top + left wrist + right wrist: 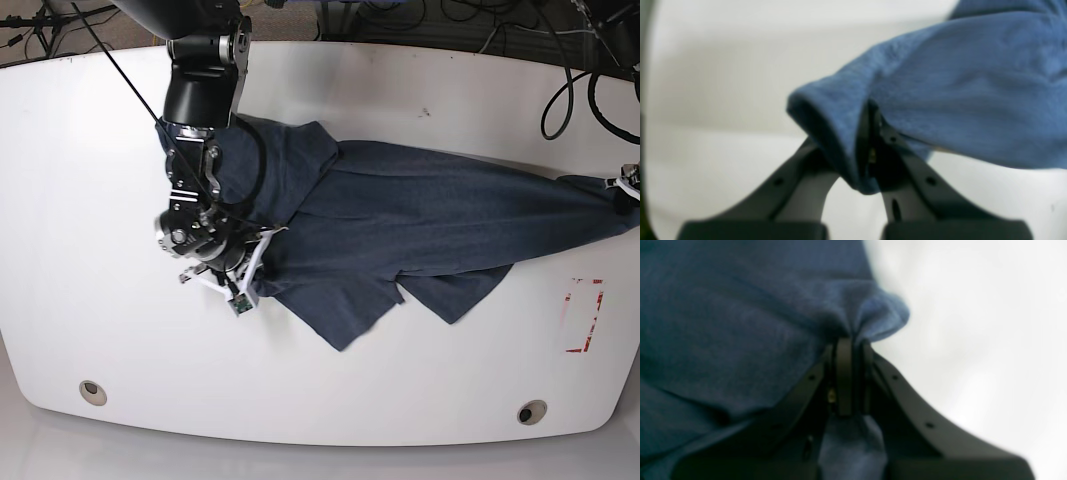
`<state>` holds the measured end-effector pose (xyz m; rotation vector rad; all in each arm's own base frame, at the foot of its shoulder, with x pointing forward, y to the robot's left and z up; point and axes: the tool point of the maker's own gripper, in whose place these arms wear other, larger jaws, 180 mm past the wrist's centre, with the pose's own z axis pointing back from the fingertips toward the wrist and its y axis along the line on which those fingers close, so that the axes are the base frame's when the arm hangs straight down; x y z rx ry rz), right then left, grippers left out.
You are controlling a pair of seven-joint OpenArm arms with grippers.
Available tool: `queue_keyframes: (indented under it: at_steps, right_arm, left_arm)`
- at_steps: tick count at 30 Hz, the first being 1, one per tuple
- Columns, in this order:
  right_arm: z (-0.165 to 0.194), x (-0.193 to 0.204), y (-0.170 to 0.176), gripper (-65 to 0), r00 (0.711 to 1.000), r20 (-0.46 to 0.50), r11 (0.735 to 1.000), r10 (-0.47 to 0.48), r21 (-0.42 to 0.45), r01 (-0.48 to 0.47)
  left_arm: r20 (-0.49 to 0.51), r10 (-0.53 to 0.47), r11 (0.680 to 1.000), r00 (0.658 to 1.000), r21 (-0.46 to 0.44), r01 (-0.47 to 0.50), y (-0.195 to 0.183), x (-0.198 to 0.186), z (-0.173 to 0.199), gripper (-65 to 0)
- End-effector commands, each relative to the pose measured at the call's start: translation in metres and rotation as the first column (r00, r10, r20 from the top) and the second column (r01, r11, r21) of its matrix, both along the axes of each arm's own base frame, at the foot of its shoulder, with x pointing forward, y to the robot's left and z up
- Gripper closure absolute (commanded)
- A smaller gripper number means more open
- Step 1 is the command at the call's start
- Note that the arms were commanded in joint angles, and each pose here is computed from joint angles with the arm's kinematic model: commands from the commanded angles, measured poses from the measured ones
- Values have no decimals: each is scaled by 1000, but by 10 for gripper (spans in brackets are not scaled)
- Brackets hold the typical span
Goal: Fold the T-shirt properly
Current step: 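Lift the shirt with both grippers and lay it flat on the table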
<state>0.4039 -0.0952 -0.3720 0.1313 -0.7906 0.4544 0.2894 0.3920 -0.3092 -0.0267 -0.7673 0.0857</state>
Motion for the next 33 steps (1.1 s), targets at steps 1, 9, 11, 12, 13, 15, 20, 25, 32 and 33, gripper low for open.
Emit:
queue_keyframes:
  at_steps: [1, 9, 11, 12, 13, 15, 20, 25, 32, 33]
  right_arm:
    - [46, 11, -11, 0, 993, 117, 999, -14, -41, 19]
    - [111, 16, -51, 0, 969, 242, 980, -44, -176, 88]
    - [129, 22, -59, 0, 960, 274, 974, -51, -200, 109]
    - [138, 25, -66, 0, 957, 285, 968, -57, -219, 123]
    - [147, 29, -72, 0, 953, 298, 963, -62, -234, 135]
    - [170, 39, -82, 0, 939, 337, 955, -67, -252, 159]
    - [216, 58, -100, 0, 907, 418, 938, -57, -288, 191]
    - [267, 76, -108, 0, 867, 497, 927, -35, -309, 214]
    - [360, 83, -130, 0, 794, 608, 874, -20, -375, 310]
    - [373, 83, -132, 0, 782, 624, 865, -13, -386, 322]
  left_arm:
    - [109, -53, 997, 993, 67, 46, -5, 27, 42, 0]
    - [284, -135, 984, 949, 148, 96, -27, 68, 111, 0]
    - [324, -141, 984, 936, 149, 97, -32, 80, 127, 0]
    - [350, -134, 986, 927, 142, 89, -35, 88, 138, 0]
    - [374, -122, 988, 919, 130, 79, -37, 96, 148, 0]
    - [417, -106, 992, 903, 113, 64, -41, 108, 168, 0]
    - [519, -71, 997, 852, 66, 43, -53, 132, 214, 0]
    - [619, -36, 999, 784, 11, 37, -63, 147, 259, 0]
    - [721, -36, 998, 693, 63, -14, -60, 157, 334, 0]
    - [731, -37, 998, 681, 62, -13, -60, 160, 344, 0]
